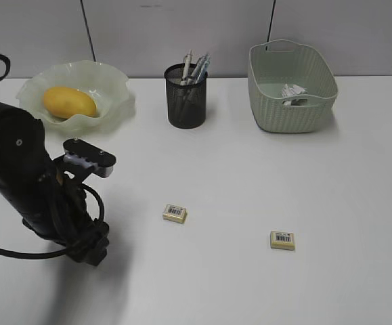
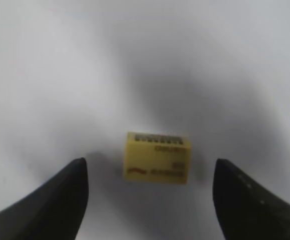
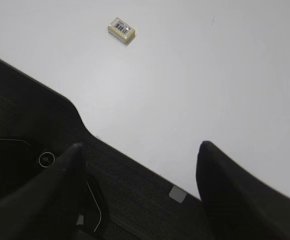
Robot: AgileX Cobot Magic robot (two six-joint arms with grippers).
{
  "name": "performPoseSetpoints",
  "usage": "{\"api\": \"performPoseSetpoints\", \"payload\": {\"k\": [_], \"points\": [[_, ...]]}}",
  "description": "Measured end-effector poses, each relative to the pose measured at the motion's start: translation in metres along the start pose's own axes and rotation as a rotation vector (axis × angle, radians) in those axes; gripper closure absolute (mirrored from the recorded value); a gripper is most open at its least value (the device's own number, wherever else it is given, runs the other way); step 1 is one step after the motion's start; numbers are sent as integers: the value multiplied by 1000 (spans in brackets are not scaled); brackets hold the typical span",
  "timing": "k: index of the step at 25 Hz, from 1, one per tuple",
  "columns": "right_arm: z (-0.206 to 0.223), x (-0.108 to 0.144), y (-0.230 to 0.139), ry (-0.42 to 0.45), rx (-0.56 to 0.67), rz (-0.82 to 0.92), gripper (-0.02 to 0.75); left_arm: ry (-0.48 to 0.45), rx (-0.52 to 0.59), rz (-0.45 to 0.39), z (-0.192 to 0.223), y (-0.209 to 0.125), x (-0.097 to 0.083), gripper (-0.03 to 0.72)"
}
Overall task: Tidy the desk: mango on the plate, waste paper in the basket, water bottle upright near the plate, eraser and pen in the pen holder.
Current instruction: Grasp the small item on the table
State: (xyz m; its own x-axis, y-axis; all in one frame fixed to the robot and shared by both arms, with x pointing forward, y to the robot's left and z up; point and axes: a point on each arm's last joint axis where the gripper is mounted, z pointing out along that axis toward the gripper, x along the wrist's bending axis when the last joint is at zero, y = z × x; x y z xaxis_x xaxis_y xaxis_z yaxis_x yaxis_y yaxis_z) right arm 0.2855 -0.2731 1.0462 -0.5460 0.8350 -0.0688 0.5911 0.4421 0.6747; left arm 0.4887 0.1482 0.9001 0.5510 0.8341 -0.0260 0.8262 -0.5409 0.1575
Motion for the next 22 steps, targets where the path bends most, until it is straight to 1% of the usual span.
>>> {"api": "performPoseSetpoints", "payload": {"k": [4,11,18,19,21,22], "points": [[0,0,0,0,0,0,195,2,-16,1,1,2,0,137],[0,0,0,0,0,0,195,0,17,4,11,10,1,164],[0,0,0,-1,0,0,195,10,52,26,13,14,2,287],[0,0,0,-1,0,0,195,14,53,30,12,14,3,312],[0,0,0,-1,1,-1,196,16,54,33,12,14,3,386],[0,0,0,-1,1,-1,196,15,56,32,12,14,3,384]]}}
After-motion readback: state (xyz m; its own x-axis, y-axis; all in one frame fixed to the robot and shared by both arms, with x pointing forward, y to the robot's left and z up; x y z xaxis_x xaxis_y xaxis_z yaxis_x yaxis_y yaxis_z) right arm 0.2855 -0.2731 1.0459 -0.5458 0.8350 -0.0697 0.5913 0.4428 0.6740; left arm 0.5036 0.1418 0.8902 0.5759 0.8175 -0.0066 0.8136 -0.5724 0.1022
